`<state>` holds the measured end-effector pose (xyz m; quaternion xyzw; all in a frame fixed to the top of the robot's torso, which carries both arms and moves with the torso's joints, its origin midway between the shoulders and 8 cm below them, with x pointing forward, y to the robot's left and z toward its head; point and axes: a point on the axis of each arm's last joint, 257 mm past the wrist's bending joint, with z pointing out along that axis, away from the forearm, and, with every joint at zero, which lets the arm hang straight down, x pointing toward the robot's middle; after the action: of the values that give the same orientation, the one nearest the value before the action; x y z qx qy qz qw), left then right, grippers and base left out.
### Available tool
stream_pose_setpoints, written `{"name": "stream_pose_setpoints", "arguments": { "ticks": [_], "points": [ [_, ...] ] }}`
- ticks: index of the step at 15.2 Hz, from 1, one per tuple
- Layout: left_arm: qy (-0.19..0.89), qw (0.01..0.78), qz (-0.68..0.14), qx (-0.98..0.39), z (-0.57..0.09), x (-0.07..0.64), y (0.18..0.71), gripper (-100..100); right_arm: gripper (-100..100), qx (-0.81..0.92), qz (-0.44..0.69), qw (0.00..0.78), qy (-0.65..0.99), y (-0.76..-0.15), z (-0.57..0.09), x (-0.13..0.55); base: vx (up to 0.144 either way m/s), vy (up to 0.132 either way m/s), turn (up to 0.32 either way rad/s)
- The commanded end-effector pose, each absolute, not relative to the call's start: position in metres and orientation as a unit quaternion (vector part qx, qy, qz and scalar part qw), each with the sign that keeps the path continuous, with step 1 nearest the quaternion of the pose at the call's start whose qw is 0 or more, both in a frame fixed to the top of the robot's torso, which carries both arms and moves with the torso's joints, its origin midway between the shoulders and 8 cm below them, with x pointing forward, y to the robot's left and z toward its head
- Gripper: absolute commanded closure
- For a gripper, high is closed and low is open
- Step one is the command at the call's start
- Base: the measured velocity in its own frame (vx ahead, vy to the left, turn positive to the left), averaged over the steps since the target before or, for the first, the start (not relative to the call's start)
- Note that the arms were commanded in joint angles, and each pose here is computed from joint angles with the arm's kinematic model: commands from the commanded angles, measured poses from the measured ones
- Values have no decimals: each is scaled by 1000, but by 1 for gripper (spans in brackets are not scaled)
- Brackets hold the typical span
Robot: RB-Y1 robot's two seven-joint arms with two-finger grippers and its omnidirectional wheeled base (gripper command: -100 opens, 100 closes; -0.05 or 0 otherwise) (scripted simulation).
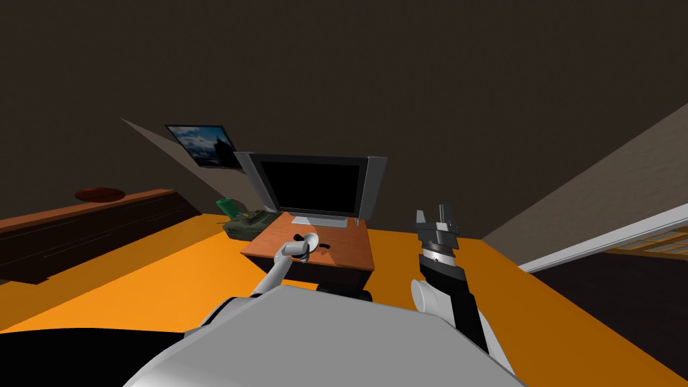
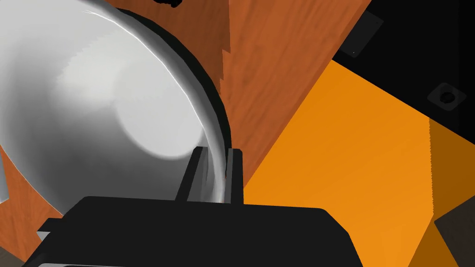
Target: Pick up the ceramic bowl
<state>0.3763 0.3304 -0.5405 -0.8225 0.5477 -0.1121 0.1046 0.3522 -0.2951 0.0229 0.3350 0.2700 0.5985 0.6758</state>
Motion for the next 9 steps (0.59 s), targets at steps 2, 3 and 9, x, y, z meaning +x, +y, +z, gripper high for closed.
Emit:
{"name": "stream_pose_setpoints", "arguments": {
  "ticks": [2, 3, 9],
  "points": [
    [548, 104, -111, -823, -541, 376, 330, 100, 0, 335, 599, 676, 270, -295, 23, 352, 0, 0, 0],
    [547, 100, -109, -824, -537, 375, 330, 100, 0, 335, 598, 676, 270, -295, 23, 352, 11, 4, -9],
    [547, 100, -109, -824, -527, 379, 332, 100, 0, 335, 598, 676, 270, -295, 23, 352, -2, 3, -8]
  ]
}}
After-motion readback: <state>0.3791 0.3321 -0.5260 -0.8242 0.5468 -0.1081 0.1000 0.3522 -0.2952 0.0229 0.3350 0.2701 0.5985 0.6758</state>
